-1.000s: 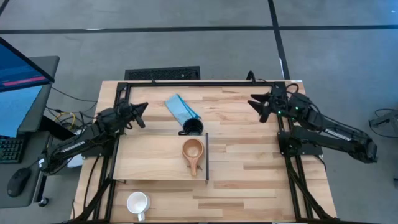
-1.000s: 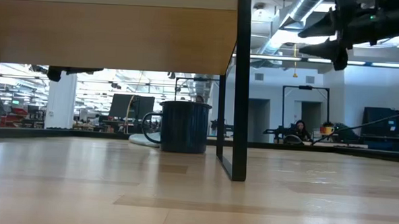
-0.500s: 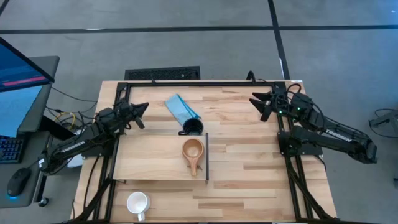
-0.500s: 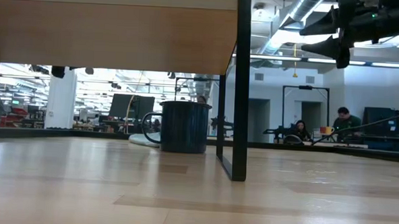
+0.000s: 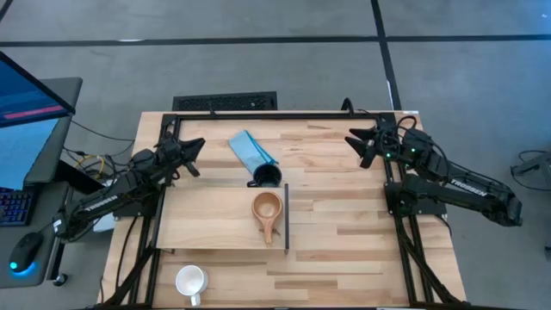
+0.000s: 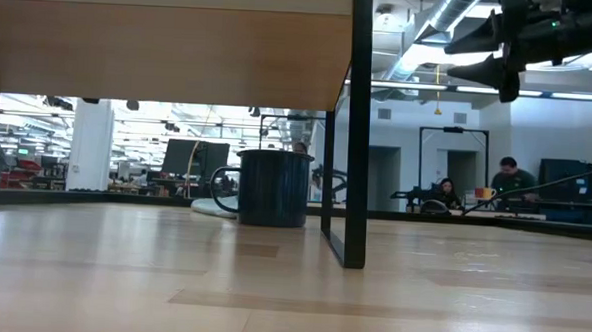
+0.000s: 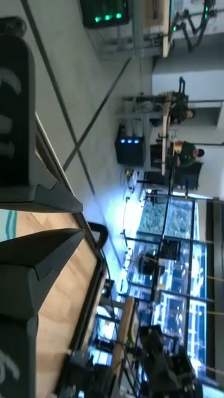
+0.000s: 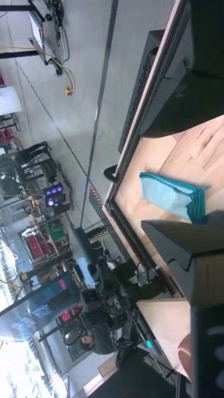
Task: Stack small to large cups/mugs on shelf
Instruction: Put the dark blue cup on the shelf
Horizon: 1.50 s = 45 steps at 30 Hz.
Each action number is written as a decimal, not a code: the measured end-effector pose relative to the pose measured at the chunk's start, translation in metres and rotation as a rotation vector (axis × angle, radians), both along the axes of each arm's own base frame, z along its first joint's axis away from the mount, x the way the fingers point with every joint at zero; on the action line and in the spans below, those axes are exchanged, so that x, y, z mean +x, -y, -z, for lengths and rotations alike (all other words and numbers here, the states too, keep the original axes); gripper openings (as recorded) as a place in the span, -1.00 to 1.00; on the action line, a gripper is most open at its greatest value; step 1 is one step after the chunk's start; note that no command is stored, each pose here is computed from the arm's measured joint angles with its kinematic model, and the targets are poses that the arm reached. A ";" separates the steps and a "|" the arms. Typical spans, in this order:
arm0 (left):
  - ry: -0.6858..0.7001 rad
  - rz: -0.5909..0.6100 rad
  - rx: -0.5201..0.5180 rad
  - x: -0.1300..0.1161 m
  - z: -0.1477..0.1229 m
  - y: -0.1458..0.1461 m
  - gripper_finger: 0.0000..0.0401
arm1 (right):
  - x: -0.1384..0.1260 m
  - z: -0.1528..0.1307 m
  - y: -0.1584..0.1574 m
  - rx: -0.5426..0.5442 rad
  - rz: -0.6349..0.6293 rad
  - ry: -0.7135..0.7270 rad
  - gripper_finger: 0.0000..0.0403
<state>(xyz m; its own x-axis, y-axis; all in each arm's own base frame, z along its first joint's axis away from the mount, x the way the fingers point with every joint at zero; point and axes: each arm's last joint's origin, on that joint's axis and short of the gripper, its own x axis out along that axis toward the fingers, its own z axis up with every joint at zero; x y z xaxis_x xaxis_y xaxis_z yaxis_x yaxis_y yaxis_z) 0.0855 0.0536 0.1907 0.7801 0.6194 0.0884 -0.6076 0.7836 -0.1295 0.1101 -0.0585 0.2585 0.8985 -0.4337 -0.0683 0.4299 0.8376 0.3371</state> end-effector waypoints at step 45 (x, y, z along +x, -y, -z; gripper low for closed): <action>0.182 0.258 -0.112 0.004 -0.009 0.006 -0.21 | -0.001 0.002 0.001 0.006 0.059 -0.021 0.24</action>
<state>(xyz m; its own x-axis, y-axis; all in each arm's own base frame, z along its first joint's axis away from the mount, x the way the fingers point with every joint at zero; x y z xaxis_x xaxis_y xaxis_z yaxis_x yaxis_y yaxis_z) 0.0893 0.0481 0.2001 0.8902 0.4171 0.1831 -0.3499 0.8835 -0.3115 0.1092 -0.0600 0.2564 0.8696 -0.4855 -0.0897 0.4857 0.8084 0.3325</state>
